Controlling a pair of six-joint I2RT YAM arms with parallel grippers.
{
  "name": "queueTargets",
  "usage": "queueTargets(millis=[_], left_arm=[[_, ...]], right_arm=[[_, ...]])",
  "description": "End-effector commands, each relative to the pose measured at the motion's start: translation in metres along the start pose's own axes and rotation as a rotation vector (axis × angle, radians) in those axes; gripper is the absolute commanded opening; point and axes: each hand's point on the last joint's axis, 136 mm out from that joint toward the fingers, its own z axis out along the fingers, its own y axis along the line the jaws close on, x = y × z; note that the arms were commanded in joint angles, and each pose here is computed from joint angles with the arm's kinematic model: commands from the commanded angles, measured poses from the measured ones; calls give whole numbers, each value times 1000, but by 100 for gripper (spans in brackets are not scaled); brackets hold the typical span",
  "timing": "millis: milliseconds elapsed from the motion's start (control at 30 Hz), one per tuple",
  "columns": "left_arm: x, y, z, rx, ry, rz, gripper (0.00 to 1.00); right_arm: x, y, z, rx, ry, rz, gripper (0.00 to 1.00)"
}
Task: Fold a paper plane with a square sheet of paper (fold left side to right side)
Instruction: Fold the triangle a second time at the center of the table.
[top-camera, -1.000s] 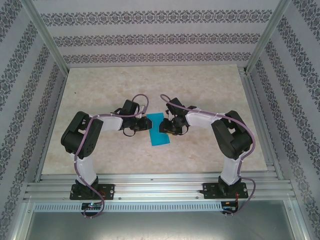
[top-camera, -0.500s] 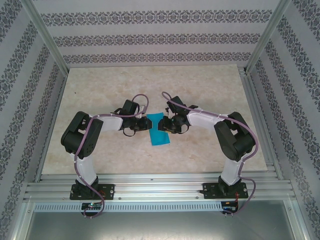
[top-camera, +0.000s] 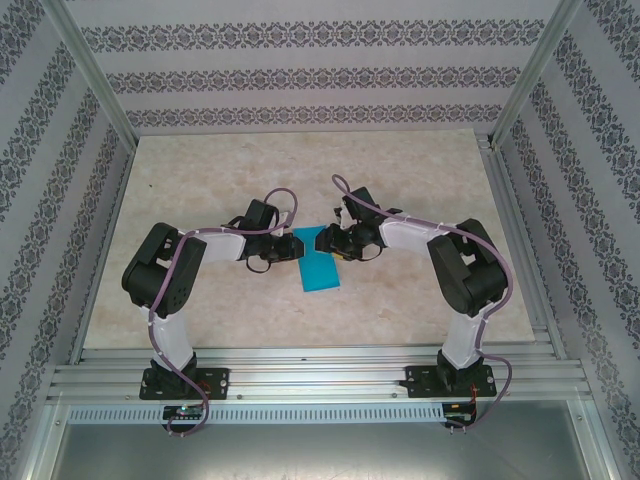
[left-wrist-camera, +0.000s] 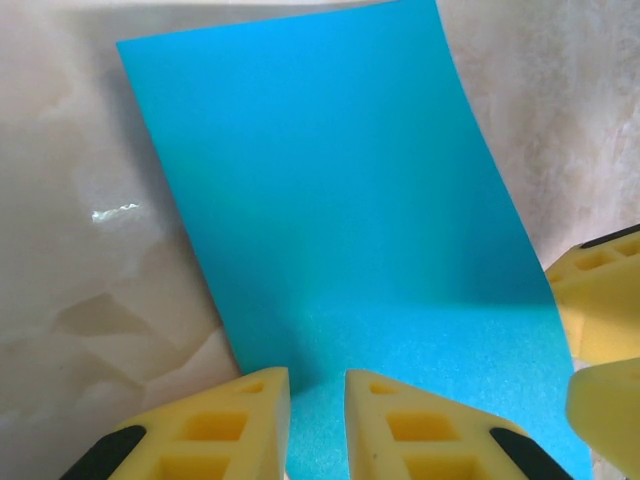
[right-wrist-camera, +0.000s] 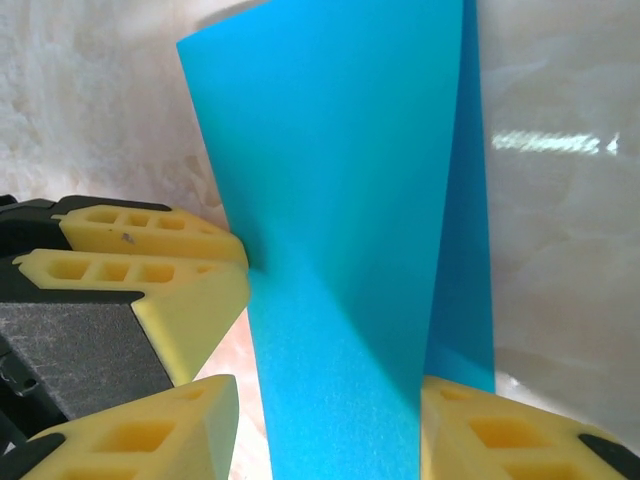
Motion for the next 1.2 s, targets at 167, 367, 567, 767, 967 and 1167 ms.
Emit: queueTargets(millis=[167,367,567,767,967,1167], left_arm=[[-3,-10,-21,-6,-50,75,31],[-9,-43,-60,34,-159,212,41],[34,-74,-68,2,-140,426,49],[70,-92,-56,-28,-112,532,53],[81,-93,-34,-106,-58,588,57],[83,-100,-14,-160,-42,637,60]], right_arm=[[18,-13,5,3,51,96,38],[20,-15,2,24,49,131,28],[16,-7,-6,6,31,180,24],[19,-6,-7,11,63,228,18],[18,-3,-10,18,70,239,15],[17,0,-13,24,76,240,11]])
